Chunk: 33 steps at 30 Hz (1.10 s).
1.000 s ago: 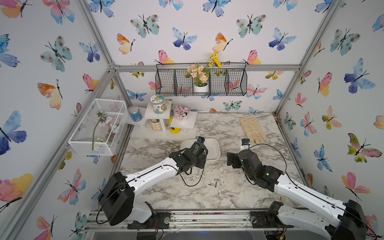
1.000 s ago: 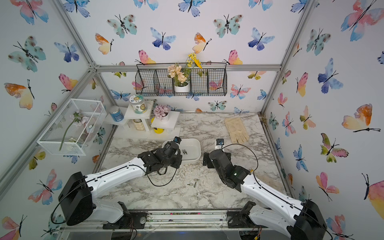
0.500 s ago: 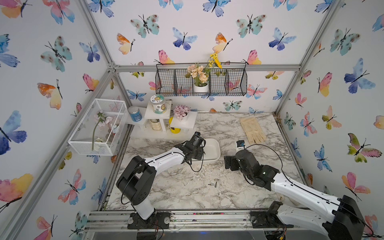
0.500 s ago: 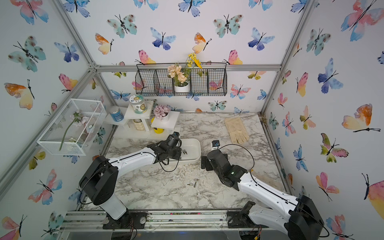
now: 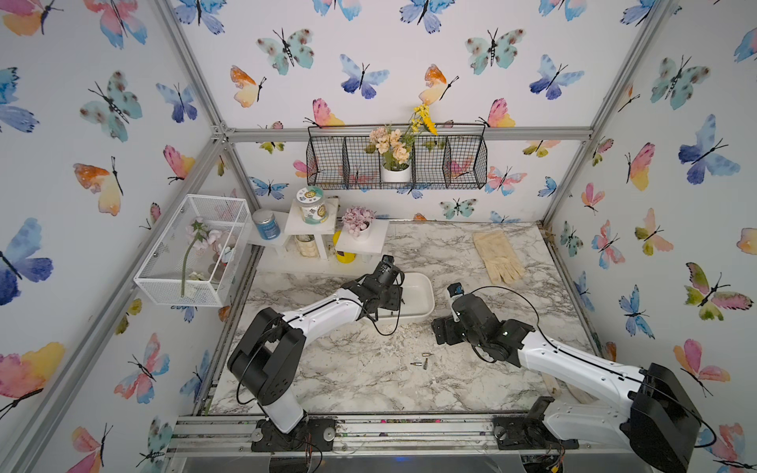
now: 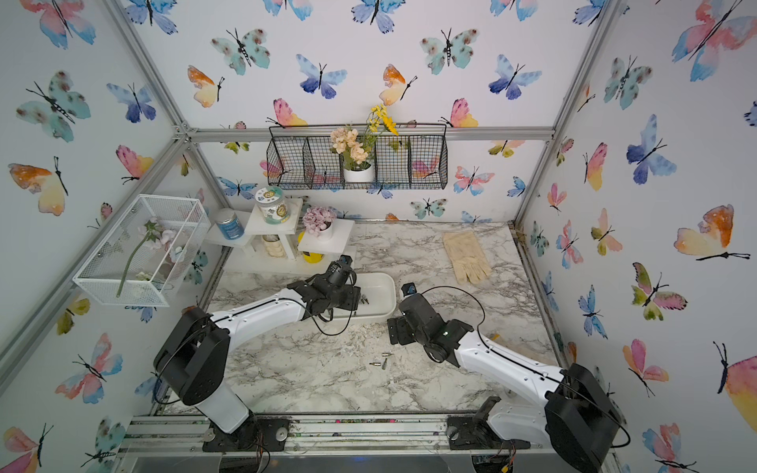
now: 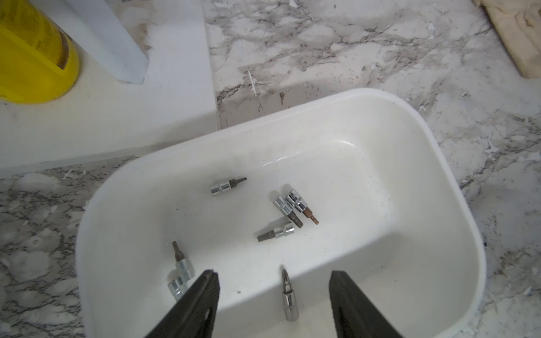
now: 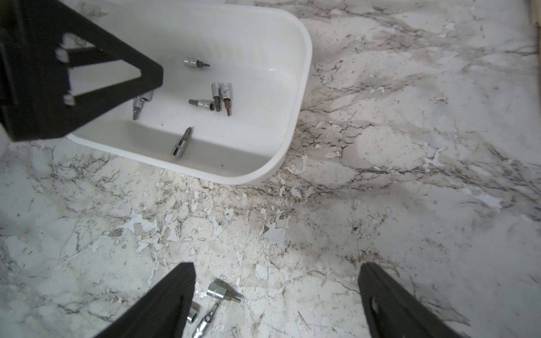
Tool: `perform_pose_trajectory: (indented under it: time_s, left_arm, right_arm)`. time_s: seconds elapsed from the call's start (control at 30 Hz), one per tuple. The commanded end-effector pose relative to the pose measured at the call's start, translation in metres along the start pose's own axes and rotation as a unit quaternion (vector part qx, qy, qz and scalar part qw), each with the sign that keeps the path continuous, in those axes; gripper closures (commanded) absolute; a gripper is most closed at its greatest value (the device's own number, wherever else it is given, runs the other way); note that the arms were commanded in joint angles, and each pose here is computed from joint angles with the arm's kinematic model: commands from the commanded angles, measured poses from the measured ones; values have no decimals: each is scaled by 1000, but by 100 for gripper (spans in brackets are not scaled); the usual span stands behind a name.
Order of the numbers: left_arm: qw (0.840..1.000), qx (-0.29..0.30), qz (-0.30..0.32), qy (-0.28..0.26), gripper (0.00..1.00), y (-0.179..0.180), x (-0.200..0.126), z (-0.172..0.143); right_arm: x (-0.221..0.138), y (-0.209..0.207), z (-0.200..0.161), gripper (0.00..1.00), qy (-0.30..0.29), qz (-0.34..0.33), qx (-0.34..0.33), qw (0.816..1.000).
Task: Put the bit on the desktop into the storage box
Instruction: Place the screwdriver bit in the storage box, then pick up the screwdriver bit from the center of the board.
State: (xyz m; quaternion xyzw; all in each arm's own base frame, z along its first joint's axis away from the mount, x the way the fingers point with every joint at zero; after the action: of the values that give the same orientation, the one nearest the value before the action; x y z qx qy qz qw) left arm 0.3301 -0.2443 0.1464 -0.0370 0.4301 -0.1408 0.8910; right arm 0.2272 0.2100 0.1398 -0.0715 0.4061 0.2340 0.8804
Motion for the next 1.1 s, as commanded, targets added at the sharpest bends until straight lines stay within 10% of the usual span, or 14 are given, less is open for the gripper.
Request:
perform_pose_trajectory:
  time_s: [0.0,0.1,1.07]
  left_arm:
    - [999,-23,-11,-41,18,3,-38,15]
    - [997,-42,-27,-59,2,7,-60,12]
    - [991,-116,-41,-44,1,55,-109,-75]
  right_arm:
    - [1,11,-4,10,34,37,-9,999]
    - [4,15,-10,11,51,49,-8,997]
    - [18,73,-81,45,198,65,14,978]
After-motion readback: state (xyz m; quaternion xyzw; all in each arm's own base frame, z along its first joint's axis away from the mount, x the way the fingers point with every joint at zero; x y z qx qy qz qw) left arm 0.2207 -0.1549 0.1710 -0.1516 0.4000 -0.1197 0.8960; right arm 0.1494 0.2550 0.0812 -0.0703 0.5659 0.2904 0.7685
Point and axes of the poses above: each gripper's point midway between its finger pads, its own x axis out along the fingers, its own y axis along the line the jaws close on, z = x × y, the point moved 4 cm from there along -x, back along the fingers, and after that the axes turned 7 degrees about -x, right-handed, at the moved point
